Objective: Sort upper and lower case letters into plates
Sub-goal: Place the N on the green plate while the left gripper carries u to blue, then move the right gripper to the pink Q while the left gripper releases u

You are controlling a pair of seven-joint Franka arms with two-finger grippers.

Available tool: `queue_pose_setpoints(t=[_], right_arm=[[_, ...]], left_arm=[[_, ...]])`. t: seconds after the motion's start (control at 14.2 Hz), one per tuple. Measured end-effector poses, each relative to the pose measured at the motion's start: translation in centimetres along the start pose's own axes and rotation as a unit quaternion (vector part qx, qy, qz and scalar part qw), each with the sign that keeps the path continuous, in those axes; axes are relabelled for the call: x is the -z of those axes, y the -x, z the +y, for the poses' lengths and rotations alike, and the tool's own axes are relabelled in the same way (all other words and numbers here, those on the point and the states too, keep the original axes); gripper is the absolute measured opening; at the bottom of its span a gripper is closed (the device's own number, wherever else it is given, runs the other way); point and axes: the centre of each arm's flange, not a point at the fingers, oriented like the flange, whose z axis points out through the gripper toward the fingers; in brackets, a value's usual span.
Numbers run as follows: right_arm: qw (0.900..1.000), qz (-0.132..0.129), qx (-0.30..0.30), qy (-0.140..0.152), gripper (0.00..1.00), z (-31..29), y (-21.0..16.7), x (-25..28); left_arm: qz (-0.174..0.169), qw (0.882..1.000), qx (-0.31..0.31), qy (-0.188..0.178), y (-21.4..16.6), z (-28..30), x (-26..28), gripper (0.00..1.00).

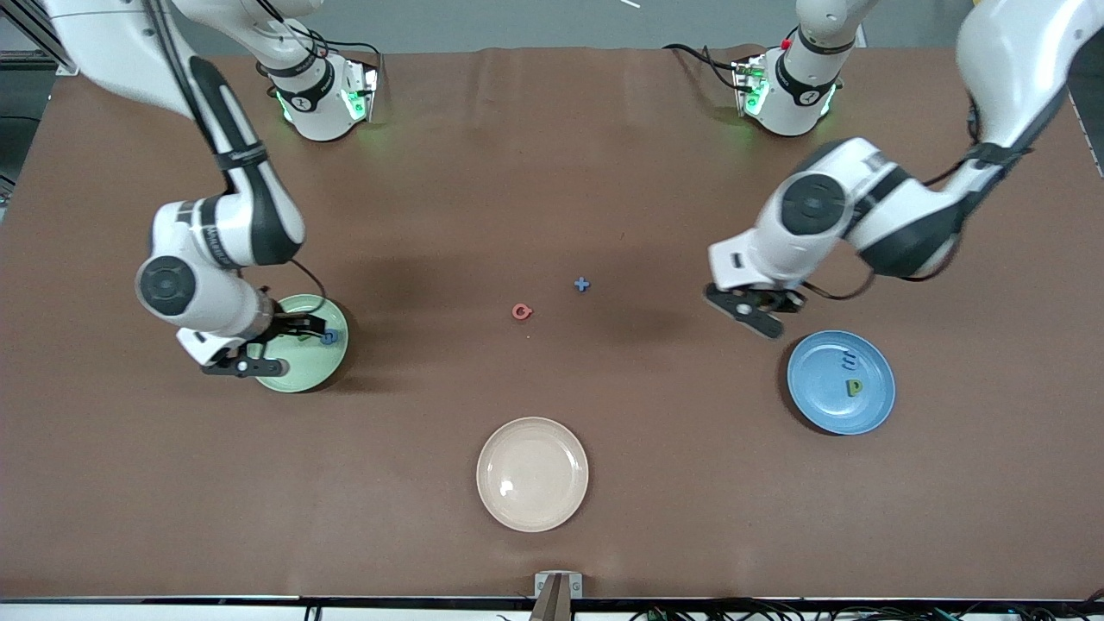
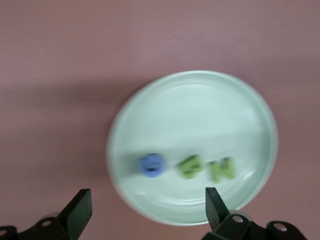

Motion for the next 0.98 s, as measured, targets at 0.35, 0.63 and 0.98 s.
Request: queue_pose_setpoints(t=[0.35, 0.63, 0.98], right_arm=[[0.984, -0.025, -0.164, -0.061, 1.0, -13.2, 1.6, -0.4], [0.965, -0.034, -0.251, -0.066, 1.0, -18.2, 1.0, -2.5], [0.953, -0.029, -0.297, -0.06, 1.0, -24.7, 3.6, -4.4]], left_arm=[[0.03, 0.999, 0.002, 0.028, 7.0, -16.2, -6.2, 0.26], [0.041, 0.998, 0.031, 0.021, 6.5, -18.4, -11.8, 0.26], [0.028, 0.997, 0.078, 0.005, 2.9, -15.9, -12.6, 0.26]])
